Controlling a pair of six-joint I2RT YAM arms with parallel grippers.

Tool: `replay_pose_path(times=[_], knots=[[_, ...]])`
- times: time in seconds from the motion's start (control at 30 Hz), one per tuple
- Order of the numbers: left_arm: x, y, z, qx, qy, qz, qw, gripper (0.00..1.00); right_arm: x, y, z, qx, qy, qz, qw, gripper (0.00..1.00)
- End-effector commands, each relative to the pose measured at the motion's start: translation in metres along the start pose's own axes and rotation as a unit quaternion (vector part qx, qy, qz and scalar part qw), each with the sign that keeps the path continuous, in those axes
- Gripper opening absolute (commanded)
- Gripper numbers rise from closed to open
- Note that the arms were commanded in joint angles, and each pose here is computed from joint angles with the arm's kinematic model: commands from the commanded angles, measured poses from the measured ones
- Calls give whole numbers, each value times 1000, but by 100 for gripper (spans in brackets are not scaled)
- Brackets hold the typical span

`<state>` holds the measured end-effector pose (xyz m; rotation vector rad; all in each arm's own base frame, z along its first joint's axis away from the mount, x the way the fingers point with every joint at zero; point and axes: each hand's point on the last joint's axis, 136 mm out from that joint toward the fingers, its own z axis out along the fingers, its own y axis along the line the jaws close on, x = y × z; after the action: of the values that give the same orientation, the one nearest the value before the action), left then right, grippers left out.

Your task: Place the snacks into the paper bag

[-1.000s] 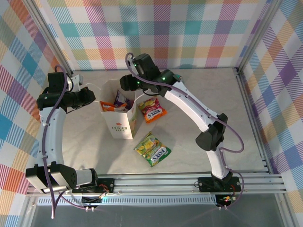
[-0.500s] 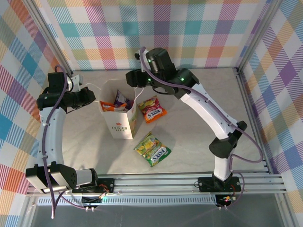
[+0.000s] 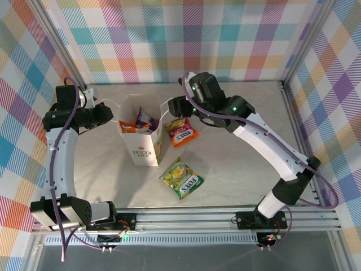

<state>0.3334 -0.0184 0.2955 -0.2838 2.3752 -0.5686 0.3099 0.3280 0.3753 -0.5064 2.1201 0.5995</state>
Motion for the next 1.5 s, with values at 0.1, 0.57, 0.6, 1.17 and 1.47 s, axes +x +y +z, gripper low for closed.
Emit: replay_pose_path(times=[0.1, 0.57, 0.6, 1.17, 1.47], knots=[[-3, 3, -9, -6, -9, -2, 1000, 11, 10, -19, -19, 32, -8, 8, 999, 58], [0, 5, -7, -8, -3, -10, 1000, 12, 60, -63, -17, 63, 41, 70, 995, 60], [0, 5, -7, -9, -2, -11, 1000, 12, 65, -67, -16, 67, 47, 73, 994, 60], [-2, 4, -11, -12, -7, -14, 1000, 13, 130, -124, 9, 101, 107, 128, 981, 60], [-4, 4, -11, -14, -6, -14, 1000, 13, 162, -144, 22, 114, 141, 168, 969, 61]])
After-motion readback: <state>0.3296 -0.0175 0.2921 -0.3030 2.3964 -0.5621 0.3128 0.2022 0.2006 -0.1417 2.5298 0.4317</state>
